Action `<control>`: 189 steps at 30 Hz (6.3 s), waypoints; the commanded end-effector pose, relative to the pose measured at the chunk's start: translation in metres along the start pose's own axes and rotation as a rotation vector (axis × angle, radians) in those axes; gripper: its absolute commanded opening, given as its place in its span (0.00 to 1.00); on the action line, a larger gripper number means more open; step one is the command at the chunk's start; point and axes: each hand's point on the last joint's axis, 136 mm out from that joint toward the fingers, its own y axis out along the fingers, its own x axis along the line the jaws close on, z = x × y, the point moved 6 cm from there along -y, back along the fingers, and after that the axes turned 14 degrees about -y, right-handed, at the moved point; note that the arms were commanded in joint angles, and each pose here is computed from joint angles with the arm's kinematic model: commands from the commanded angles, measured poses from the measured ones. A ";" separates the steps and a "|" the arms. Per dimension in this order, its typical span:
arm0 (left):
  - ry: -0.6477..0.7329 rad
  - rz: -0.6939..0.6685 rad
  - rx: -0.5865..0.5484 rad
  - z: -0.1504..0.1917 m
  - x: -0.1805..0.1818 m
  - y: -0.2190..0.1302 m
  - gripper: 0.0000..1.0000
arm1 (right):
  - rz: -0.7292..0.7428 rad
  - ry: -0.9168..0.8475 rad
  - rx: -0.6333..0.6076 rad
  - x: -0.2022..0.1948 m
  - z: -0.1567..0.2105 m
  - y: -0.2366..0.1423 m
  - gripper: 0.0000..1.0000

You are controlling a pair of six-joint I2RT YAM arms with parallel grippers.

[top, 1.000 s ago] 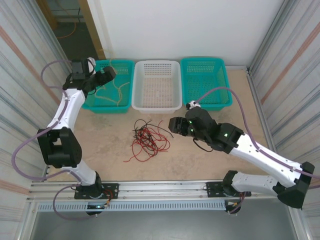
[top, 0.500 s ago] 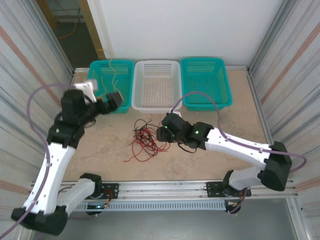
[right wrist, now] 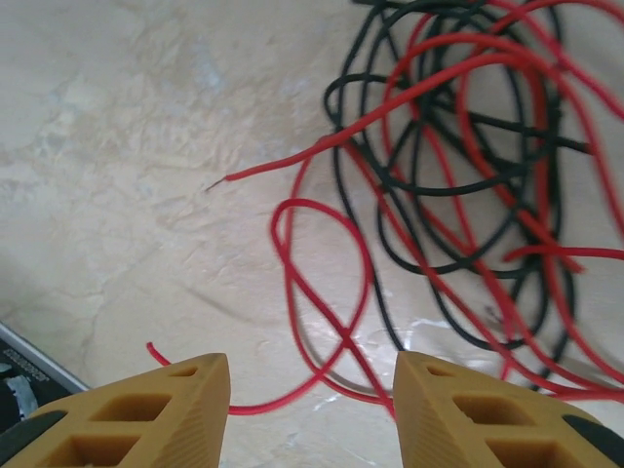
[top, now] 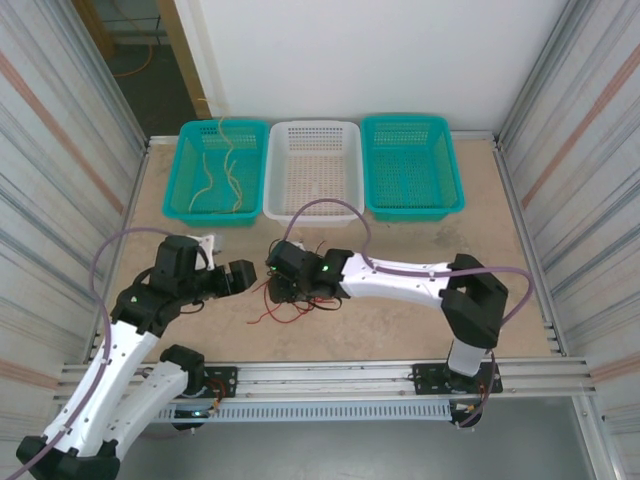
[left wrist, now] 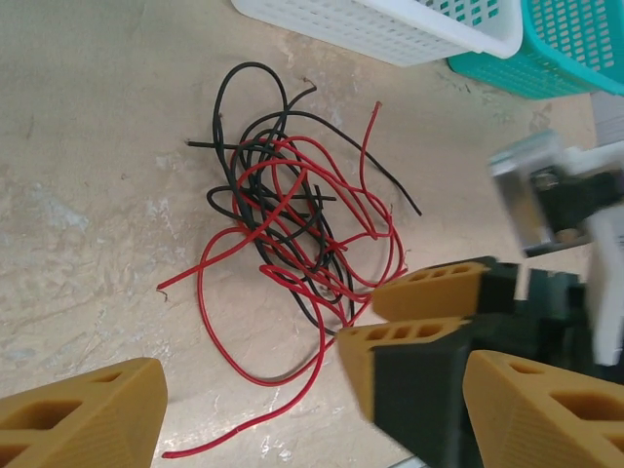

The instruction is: Untangle the cables

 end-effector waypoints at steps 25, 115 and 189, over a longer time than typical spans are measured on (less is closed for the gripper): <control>-0.016 0.334 -0.005 -0.016 -0.049 -0.006 0.61 | 0.088 -0.297 -0.209 0.025 -0.017 -0.087 0.00; 0.098 -0.141 -0.192 -0.022 -0.021 0.001 0.00 | -0.403 -0.143 -0.766 -0.009 -0.065 -0.293 0.00; 0.599 0.832 -0.376 -0.017 -0.227 -0.132 0.00 | -0.017 0.251 -0.438 -0.106 -0.025 -0.159 0.84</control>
